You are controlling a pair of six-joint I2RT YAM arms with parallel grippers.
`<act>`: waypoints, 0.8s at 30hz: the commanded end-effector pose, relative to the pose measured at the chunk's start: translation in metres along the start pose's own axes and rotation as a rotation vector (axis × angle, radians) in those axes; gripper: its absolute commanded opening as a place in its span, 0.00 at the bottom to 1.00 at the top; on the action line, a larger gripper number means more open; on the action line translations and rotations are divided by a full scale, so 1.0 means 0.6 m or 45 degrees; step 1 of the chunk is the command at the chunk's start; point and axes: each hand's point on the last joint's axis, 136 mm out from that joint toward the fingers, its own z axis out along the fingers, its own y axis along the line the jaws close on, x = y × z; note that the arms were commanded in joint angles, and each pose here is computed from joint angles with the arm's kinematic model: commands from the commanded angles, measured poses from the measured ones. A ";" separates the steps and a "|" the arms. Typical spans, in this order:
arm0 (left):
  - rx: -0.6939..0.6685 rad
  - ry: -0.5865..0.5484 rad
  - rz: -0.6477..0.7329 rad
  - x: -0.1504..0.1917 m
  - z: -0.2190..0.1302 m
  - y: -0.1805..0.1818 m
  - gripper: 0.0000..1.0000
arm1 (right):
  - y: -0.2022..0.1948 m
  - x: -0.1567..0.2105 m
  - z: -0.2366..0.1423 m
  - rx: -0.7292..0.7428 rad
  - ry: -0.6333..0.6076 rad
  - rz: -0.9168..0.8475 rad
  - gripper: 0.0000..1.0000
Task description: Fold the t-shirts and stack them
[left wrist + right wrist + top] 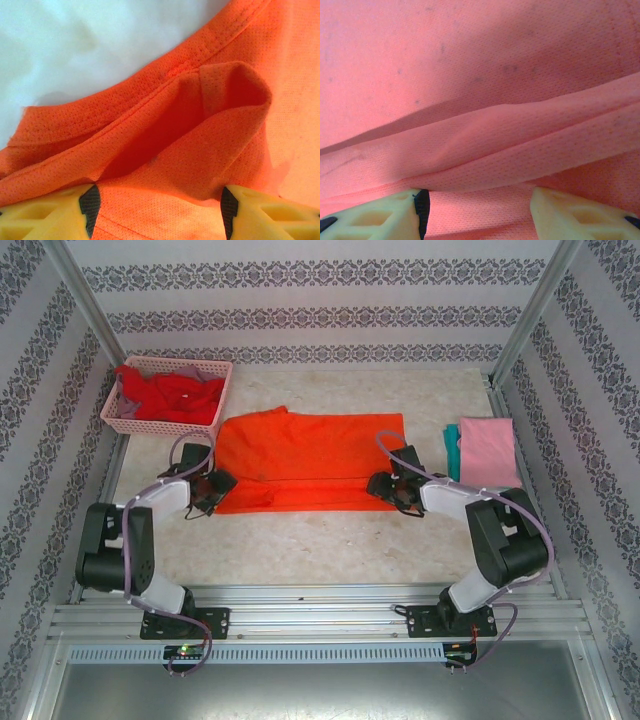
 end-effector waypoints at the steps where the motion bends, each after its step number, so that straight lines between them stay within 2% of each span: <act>1: -0.199 0.105 -0.070 0.055 -0.009 0.088 0.68 | -0.067 0.060 -0.009 0.152 0.127 0.085 0.57; 4: -0.211 0.124 -0.073 0.081 -0.030 0.103 0.70 | -0.070 0.073 -0.029 0.147 0.123 0.089 0.57; 7: -0.189 0.077 -0.067 0.080 -0.054 0.099 0.75 | -0.042 0.054 -0.056 0.074 0.047 0.043 0.57; 11: -0.143 -0.014 0.004 0.039 -0.083 0.051 0.87 | 0.027 -0.004 -0.081 -0.026 -0.088 -0.094 0.60; 14: -0.080 -0.062 0.057 0.012 -0.066 0.005 0.95 | 0.059 -0.036 -0.061 -0.040 -0.114 -0.141 0.61; 17: -0.045 -0.027 0.067 0.005 -0.031 -0.029 0.95 | 0.081 -0.051 -0.025 -0.052 -0.079 -0.133 0.61; 19: -0.026 0.001 0.065 0.008 -0.013 -0.043 0.91 | 0.090 -0.053 -0.009 -0.070 -0.054 -0.110 0.61; 24: -0.059 0.022 0.040 0.023 0.019 -0.024 0.86 | 0.083 -0.038 0.014 -0.064 0.003 -0.077 0.61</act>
